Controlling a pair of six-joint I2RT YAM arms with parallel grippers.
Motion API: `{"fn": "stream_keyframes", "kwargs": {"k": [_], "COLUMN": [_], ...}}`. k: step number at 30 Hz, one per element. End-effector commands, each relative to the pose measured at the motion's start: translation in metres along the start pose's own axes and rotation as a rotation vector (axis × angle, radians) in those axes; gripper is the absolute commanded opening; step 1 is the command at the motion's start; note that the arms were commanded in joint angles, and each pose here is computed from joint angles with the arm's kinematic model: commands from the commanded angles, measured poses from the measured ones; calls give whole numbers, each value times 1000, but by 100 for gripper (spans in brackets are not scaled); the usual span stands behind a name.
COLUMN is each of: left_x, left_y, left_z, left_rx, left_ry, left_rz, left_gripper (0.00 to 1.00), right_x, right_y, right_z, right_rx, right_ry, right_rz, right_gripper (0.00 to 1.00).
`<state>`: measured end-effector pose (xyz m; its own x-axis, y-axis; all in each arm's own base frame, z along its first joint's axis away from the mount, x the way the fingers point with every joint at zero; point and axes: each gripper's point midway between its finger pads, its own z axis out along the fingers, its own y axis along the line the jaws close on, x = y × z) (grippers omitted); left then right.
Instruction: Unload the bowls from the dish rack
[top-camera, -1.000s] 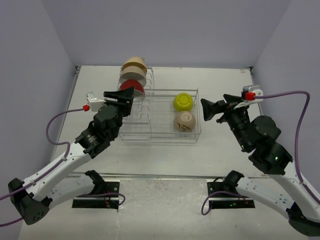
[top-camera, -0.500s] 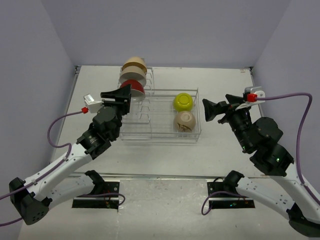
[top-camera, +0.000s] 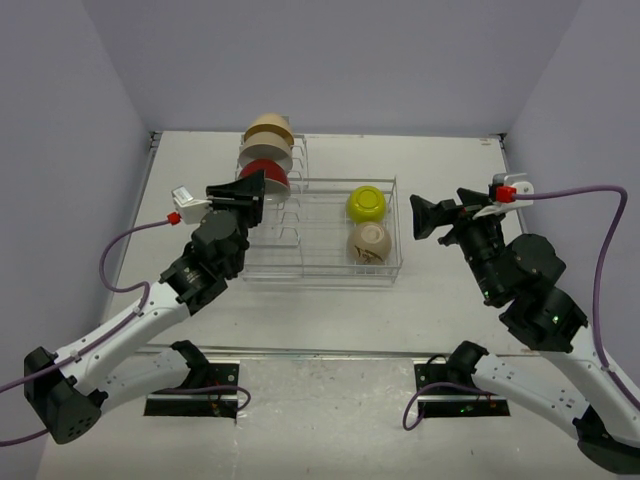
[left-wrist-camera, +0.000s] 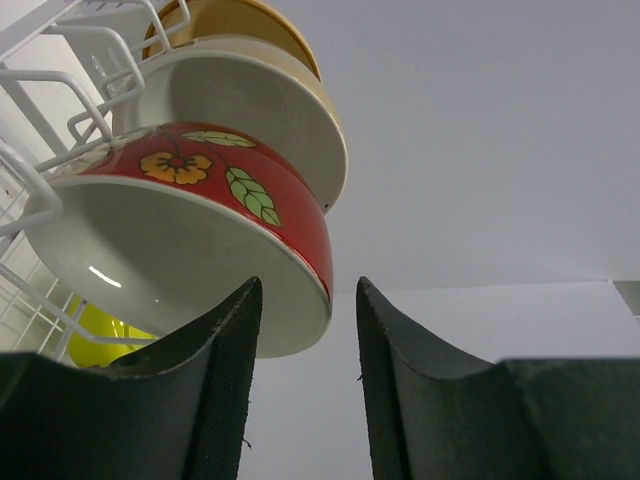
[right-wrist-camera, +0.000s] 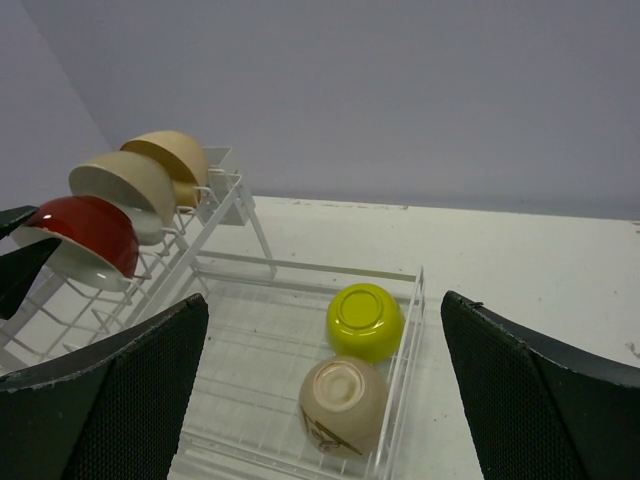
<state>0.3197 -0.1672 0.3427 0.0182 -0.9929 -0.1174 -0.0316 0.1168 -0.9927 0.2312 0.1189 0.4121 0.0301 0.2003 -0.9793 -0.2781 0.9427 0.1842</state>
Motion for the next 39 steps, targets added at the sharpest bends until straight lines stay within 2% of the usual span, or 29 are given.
{"fn": "stream_keyframes", "kwargs": {"k": [1,7,14,18,22,24,28,31,39], "left_x": [-11,-14,-14,-14,-12,-13,-12,-12,-12], "left_y": [-25,-27,-27,-26,-22,-22,-22,-23,-21], "left_z": [2,2,4,5,7,7,7,8,6], "left_rx": [48,47,45,45,42,43,49,49,75], "left_ry": [-59,-77,-85,-90,-90,-91,-91,-91,-86], "left_rz": [-34,-28,-22,-10,-9,-9,-3,-3,-3], "left_gripper": [42,39,29,28,22,14,10,0,0], "right_x": [-4,-6,-4,-2,-2,0,2,4,5], "right_y": [-3,-5,-5,-6,-5,-4,-4,-3,-5], "right_z": [3,1,0,0,-1,0,1,1,-1], "right_rx": [21,20,19,18,9,6,7,1,4], "right_ry": [-16,-24,-20,-19,-18,-15,-8,-6,-6], "right_rz": [-14,-19,-27,-34,-34,-37,-44,-43,-57], "right_gripper": [99,99,99,99,99,99,99,99,99]}}
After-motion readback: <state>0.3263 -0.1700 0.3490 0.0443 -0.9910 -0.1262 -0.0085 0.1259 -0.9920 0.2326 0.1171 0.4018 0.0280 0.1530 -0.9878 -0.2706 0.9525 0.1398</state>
